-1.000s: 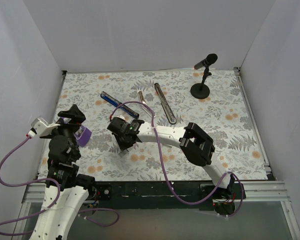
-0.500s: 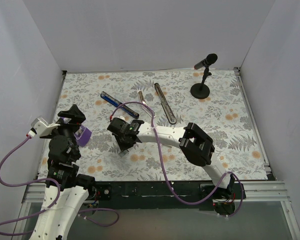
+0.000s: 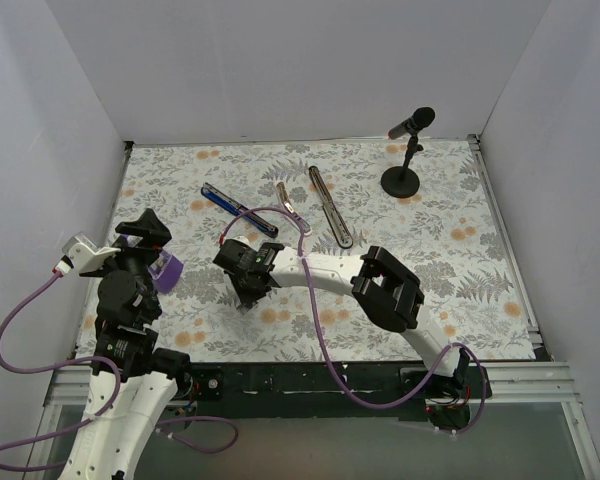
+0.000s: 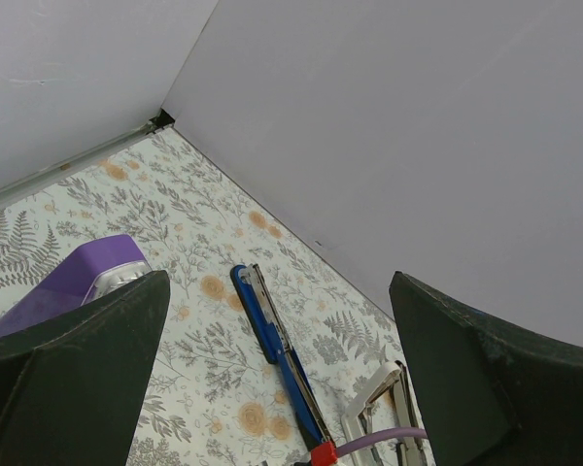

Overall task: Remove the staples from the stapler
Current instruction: Adjust the staple in the staple box.

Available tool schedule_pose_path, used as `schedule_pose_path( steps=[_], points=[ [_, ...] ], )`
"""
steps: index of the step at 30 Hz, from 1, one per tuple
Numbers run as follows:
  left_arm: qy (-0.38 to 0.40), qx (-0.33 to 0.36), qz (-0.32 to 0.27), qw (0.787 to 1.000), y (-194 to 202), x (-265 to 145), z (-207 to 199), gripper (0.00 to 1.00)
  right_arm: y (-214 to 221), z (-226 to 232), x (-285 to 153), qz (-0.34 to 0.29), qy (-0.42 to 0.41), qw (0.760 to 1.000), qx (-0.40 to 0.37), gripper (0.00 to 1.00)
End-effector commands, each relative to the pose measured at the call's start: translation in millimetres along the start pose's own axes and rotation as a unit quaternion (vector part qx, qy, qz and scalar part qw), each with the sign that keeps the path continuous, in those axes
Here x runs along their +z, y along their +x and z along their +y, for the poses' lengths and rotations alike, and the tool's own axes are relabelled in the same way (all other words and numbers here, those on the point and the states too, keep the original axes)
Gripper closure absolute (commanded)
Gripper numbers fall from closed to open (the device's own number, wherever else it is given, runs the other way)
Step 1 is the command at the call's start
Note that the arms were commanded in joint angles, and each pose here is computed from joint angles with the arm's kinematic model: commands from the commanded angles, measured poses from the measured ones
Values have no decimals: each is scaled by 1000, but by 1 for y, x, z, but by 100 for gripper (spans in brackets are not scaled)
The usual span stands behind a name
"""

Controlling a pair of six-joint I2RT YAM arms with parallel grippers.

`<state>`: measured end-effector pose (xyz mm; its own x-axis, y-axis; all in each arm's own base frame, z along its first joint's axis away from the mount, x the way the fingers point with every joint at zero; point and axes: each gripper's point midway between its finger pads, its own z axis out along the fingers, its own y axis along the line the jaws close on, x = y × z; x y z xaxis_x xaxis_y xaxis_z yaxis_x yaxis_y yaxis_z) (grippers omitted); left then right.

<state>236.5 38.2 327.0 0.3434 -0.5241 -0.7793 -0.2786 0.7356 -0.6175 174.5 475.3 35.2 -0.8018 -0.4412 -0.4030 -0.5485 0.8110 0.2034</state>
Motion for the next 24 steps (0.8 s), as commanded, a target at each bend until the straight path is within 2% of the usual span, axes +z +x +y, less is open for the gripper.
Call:
schedule_pose_path(
  steps=[1, 7, 11, 24],
  points=[
    [-3, 4, -3, 1000, -2, 0, 1, 2, -6, 9, -6, -7, -10, 1000, 3, 84],
    [-3, 4, -3, 1000, -1, 0, 1, 2, -17, 10, -19, -27, -11, 1000, 4, 88],
    [-3, 5, -2, 1000, 0, 0, 1, 2, -24, 13, -25, -39, -14, 999, 1, 97],
    [-2, 6, 0, 1000, 1, 1, 1, 2, -27, 15, -32, -50, -27, 998, -22, 98]
  ],
)
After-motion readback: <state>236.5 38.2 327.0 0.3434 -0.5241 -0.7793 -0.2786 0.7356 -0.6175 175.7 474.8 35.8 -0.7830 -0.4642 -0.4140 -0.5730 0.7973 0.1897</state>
